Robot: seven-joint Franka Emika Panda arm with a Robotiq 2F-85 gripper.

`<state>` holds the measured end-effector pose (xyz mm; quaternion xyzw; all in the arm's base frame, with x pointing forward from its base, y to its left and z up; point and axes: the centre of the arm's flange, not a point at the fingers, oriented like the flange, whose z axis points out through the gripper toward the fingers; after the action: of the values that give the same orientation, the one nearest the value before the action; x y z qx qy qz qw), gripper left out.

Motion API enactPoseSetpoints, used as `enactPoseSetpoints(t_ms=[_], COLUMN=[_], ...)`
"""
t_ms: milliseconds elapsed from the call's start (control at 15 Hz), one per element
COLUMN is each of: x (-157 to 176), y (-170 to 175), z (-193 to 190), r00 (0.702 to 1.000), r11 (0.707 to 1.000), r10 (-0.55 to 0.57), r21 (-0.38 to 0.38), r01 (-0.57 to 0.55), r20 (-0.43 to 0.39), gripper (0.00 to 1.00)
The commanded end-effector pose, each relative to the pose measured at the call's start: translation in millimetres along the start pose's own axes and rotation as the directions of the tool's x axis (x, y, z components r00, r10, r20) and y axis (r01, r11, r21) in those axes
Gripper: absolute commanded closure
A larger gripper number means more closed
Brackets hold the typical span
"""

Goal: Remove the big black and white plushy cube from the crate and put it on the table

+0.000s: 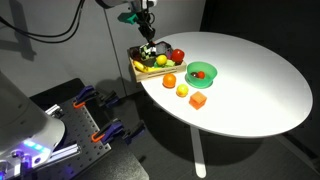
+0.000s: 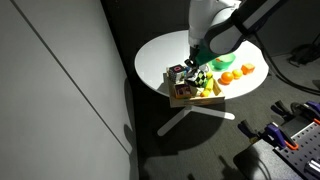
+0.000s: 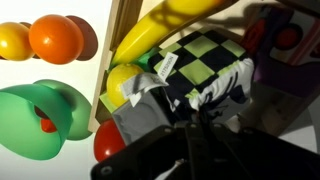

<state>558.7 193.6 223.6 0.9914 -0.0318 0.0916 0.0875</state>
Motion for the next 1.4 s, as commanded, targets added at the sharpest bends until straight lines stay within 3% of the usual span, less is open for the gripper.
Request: enactPoseSetpoints(t_ms=[0,400,933,1333], x=[11,24,26,26], y=[16,38,78,109], z=[-22,-38,-38,-57], r00=[0.998,0.992,0.974,0.962], r11=[0.998,0.991,0.977,0.964], r10=[0.057,0.129,0.209,0.265], r21=[0.027,0.048,0.022,0.020], r01=[-0.057,-0.129,-0.211,-0.267], r20=[-0.004,-0.004,0.083,0.065], gripper=[0.97,0.95,0.96,0.96])
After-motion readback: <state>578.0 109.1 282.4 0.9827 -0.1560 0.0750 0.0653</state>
